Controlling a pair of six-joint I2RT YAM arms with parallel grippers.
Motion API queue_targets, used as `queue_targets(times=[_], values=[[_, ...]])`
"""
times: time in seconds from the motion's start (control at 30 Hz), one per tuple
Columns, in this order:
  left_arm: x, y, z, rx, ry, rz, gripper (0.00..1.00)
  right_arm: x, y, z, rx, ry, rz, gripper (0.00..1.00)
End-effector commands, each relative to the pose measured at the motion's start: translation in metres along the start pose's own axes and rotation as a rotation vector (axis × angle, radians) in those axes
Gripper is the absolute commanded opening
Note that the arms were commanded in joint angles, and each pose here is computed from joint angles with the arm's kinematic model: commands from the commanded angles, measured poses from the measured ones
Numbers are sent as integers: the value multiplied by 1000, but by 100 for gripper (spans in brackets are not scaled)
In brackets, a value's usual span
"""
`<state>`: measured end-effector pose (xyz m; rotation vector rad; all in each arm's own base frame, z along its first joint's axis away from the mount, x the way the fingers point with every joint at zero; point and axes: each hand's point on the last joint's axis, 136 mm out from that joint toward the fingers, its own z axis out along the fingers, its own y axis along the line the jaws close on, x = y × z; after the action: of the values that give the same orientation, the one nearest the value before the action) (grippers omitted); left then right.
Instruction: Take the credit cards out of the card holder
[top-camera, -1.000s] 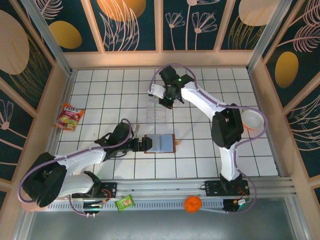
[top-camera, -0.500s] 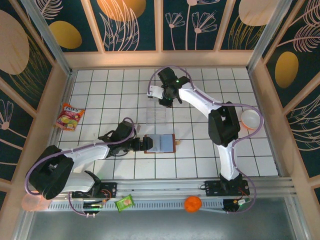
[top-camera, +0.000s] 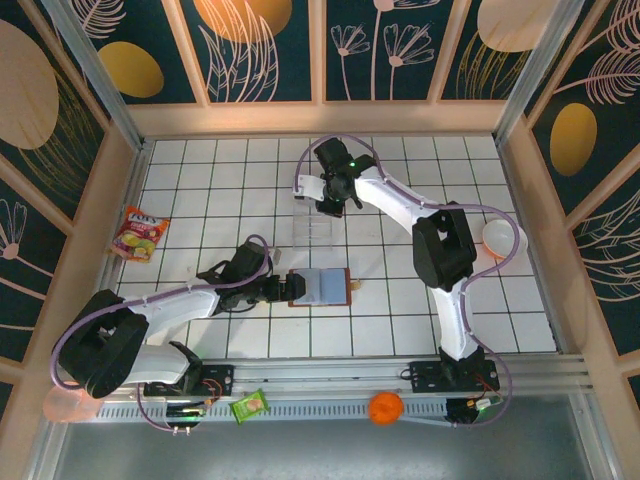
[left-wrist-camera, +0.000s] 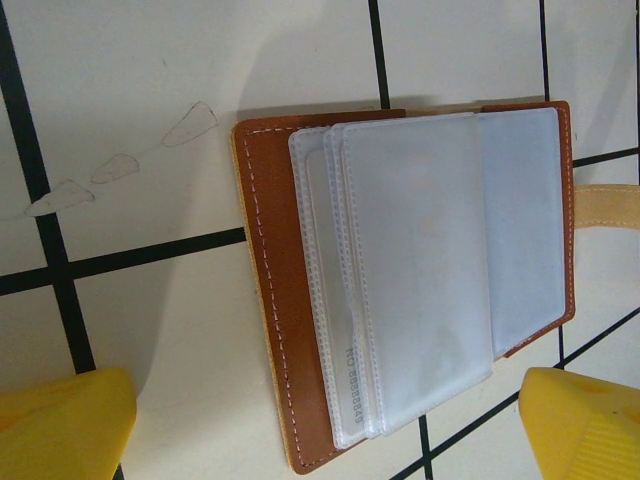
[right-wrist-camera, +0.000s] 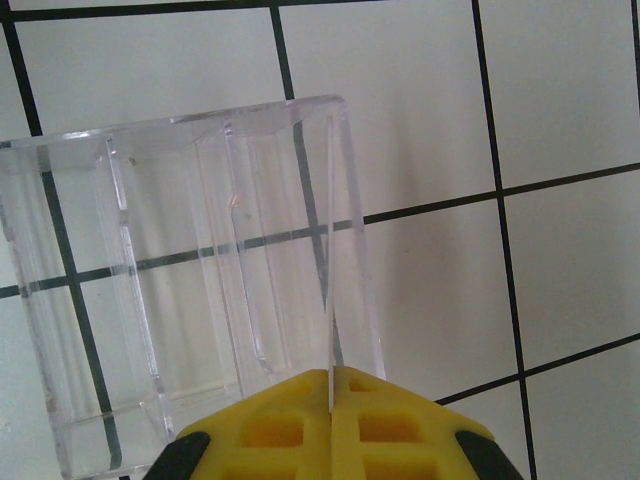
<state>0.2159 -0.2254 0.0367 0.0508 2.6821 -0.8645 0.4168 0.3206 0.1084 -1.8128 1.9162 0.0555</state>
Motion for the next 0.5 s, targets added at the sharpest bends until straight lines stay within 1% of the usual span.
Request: queue_targets(times=[0.0, 0.07, 0.2, 0.27, 0.33, 0.47], values=[[2, 4, 5, -7, 16, -5, 99, 5, 6, 15, -14, 21, 12, 16], [2, 4, 5, -5, 14, -6, 99, 2, 1, 16, 10, 10, 22, 19], [2, 4, 3, -1, 8, -8, 99, -20, -28, 2, 109, -84, 74, 24], [0, 3, 1, 2, -4, -6, 99, -35, -44, -13, 162, -160, 111, 26], [-4, 1, -2, 6, -28, -8, 99, -54, -53, -36, 199, -259, 147, 29], [-18, -1, -11, 3, -108, -26, 99, -85, -54, -78, 185, -451, 245, 32]])
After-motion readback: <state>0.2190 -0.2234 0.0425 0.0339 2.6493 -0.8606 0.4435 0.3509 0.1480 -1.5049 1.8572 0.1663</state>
